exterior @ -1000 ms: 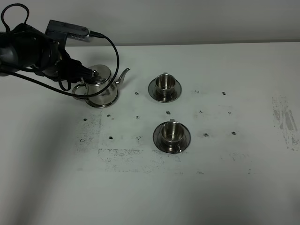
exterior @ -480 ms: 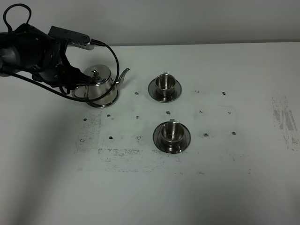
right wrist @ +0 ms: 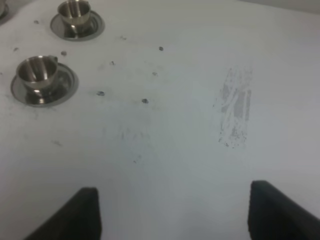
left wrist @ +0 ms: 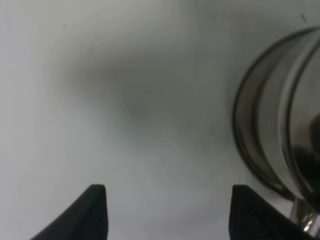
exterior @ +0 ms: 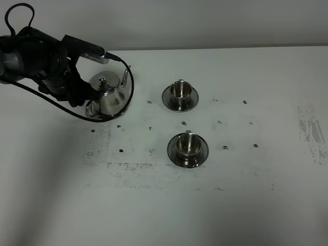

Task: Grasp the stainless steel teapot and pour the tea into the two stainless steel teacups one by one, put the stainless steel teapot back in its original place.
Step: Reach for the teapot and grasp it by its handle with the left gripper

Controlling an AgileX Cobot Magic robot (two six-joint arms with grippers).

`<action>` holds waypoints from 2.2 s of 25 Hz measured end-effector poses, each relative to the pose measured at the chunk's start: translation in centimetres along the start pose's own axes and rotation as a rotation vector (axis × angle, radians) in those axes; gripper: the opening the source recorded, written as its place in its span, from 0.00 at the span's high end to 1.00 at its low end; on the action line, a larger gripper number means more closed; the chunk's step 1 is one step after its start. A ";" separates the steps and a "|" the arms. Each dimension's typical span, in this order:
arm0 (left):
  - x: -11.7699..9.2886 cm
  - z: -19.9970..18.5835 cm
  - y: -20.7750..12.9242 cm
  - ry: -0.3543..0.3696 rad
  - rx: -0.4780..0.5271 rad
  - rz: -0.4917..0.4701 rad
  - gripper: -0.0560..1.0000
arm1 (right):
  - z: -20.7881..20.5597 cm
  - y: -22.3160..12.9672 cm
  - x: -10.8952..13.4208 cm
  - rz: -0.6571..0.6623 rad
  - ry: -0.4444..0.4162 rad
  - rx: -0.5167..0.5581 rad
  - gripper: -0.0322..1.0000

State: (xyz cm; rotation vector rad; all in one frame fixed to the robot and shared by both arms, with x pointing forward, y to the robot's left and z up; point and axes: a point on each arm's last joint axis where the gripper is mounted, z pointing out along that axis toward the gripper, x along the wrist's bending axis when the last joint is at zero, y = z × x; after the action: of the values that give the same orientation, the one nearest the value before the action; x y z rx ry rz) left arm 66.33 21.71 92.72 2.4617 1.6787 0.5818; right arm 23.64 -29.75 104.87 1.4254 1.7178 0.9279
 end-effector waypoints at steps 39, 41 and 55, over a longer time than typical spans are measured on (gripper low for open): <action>-3.1 -15.4 -4.4 -0.201 0.052 0.087 0.52 | 0.0 0.0 0.0 0.000 0.000 -0.001 0.40; -2.9 -15.3 -4.4 -0.200 0.043 0.108 0.52 | 0.0 0.0 0.0 0.000 0.000 -0.001 0.40; -2.5 -11.0 -4.1 -0.205 0.128 0.155 0.44 | 0.0 0.0 0.0 0.000 0.000 -0.001 0.40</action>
State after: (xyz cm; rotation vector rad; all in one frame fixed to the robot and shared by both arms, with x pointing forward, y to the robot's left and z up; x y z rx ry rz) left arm 57.94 19.62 101.03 2.6530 1.5014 0.2312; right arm 23.64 -29.75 104.87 1.4249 1.7172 0.9285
